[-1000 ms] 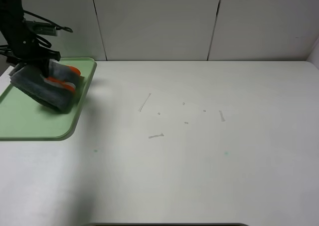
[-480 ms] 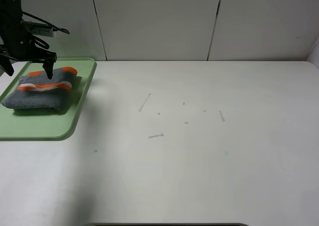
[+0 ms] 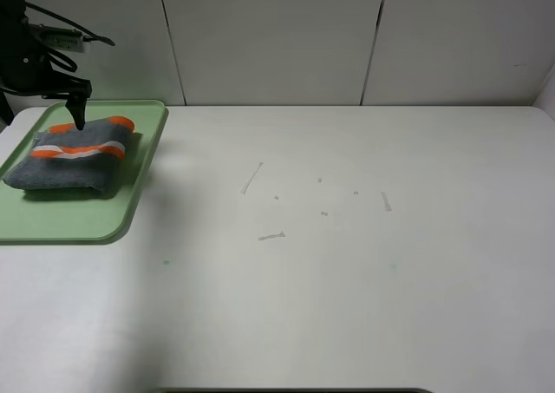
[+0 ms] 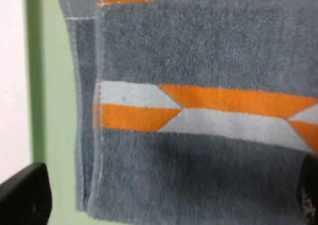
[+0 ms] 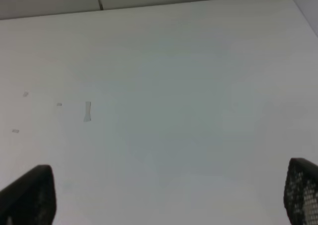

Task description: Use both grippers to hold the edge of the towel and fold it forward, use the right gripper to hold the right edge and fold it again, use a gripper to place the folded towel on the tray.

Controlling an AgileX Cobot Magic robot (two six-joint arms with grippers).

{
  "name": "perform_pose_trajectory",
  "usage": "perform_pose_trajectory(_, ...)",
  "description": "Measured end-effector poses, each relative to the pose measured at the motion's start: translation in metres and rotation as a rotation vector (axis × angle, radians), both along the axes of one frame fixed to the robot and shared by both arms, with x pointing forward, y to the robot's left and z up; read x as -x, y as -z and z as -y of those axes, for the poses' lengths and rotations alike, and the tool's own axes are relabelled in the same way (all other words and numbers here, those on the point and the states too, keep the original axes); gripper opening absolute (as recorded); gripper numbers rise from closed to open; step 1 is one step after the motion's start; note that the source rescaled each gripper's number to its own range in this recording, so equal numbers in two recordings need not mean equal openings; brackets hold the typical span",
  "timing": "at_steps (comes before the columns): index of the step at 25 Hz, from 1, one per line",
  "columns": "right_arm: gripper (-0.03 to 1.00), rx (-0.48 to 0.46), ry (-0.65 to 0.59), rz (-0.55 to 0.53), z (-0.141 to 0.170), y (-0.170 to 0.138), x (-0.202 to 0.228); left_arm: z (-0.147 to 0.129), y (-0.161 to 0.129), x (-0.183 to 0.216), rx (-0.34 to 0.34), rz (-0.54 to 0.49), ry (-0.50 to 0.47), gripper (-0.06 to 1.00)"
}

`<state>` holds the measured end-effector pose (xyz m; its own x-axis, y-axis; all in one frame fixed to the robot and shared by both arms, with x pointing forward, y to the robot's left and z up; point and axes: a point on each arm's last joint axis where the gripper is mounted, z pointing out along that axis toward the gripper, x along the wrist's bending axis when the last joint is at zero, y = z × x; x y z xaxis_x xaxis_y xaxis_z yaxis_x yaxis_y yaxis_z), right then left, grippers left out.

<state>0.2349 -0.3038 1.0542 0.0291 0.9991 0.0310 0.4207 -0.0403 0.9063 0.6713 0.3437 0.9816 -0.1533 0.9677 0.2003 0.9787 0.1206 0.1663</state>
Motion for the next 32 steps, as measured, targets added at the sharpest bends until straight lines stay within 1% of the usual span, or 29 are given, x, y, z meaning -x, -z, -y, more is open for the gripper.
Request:
perform_pose_trajectory(6, 1.0, 0.0, 0.0, 0.0, 0.0, 0.0, 0.0, 0.001, -0.032, 0.01, 0.006, 0.053, -0.008, 1.0)
perform_pose_trajectory(10, 1.0, 0.0, 0.0, 0.0, 0.0, 0.0, 0.0, 0.004, -0.054, 0.019, 0.033, 0.083, -0.006, 1.0)
perform_pose_trajectory(13, 1.0, 0.0, 0.0, 0.0, 0.0, 0.0, 0.0, 0.008, -0.069, 0.027, 0.061, 0.092, 0.028, 1.0)
perform_pose_trajectory(16, 1.0, 0.0, 0.0, 0.0, 0.0, 0.0, 0.0, 0.014, -0.082, 0.035, 0.106, 0.096, 0.057, 1.0)
perform_pose_trajectory(20, 1.0, 0.0, 0.0, 0.0, 0.0, 0.0, 0.0, 0.019, -0.095, 0.044, 0.147, 0.09, 0.071, 1.0)
perform_pose_trajectory(23, 1.0, 0.0, 0.0, 0.0, 0.0, 0.0, 0.0, 0.02, -0.104, 0.052, 0.161, 0.085, 0.074, 1.0)
perform_pose_trajectory(28, 1.0, 0.0, 0.0, 0.0, 0.0, 0.0, 0.0, 0.024, -0.117, 0.071, 0.168, 0.096, 0.081, 1.0)
perform_pose_trajectory(32, 1.0, 0.0, 0.0, 0.0, 0.0, 0.0, 0.0, 0.027, -0.127, 0.095, 0.169, 0.109, 0.088, 1.0)
